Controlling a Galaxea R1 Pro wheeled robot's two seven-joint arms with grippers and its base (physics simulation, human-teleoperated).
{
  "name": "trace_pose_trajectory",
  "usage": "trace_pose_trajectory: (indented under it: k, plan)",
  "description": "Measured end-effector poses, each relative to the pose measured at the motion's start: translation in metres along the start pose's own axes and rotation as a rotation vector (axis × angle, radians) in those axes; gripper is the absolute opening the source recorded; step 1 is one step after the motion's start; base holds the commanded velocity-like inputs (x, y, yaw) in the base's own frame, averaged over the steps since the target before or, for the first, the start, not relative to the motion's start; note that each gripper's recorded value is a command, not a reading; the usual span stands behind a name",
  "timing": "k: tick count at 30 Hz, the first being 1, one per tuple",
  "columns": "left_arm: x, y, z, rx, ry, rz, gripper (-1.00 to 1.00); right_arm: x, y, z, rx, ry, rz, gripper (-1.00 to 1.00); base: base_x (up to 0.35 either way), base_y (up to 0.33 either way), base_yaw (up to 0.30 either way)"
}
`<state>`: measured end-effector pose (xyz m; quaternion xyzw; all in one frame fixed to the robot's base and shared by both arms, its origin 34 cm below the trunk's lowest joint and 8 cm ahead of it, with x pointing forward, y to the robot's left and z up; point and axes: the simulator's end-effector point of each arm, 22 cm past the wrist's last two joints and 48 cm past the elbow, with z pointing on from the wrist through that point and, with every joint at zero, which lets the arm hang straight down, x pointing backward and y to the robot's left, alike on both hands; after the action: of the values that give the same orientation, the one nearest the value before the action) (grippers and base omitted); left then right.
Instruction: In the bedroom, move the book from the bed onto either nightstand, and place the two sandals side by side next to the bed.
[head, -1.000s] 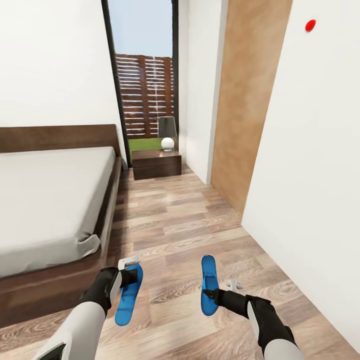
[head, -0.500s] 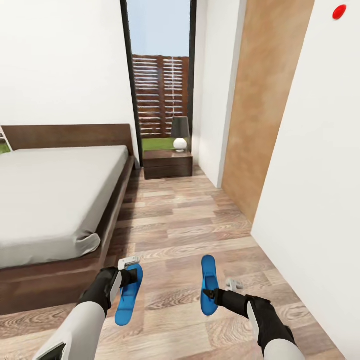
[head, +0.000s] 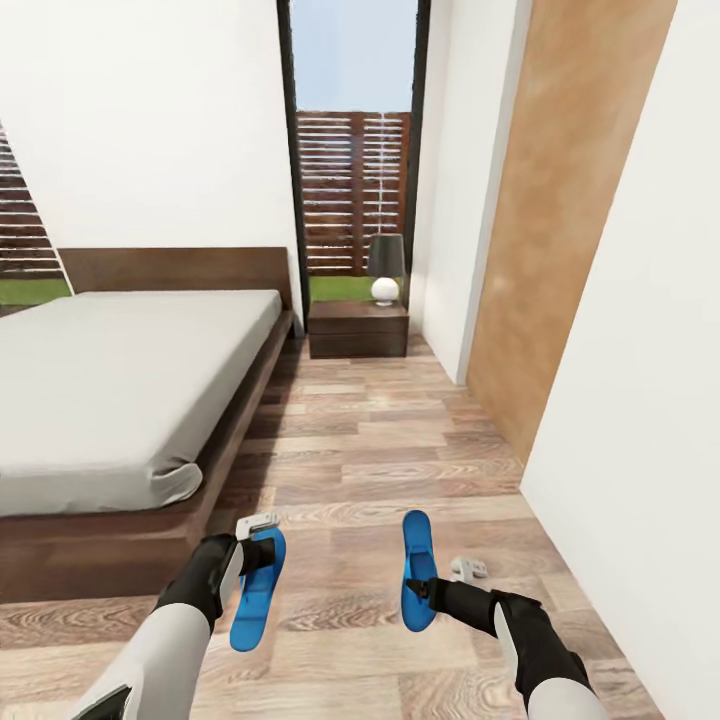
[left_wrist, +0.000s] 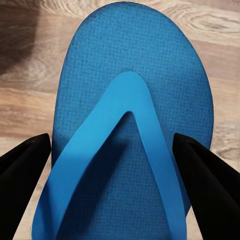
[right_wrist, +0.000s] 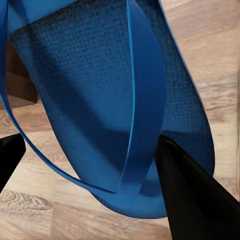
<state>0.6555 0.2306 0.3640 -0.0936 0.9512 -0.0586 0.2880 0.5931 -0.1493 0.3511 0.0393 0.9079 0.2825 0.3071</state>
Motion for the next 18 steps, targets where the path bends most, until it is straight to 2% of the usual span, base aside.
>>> trace_pose_trajectory:
  k: [9,18]
  plan:
    - [0.0001,0.0004,0.0000,0.000,0.001,-0.001,-1.00,0.0001,0.0000,0.0000,0.000,0.000,0.000,-1.00,0.136,-0.271,0.224]
    - [0.0003,0.0006,0.0001,0.000,0.002,-0.001,-1.00,-0.0001,-0.0009,-0.0002,0.001,-0.001,0.001,-1.00,0.075,-0.147,0.224]
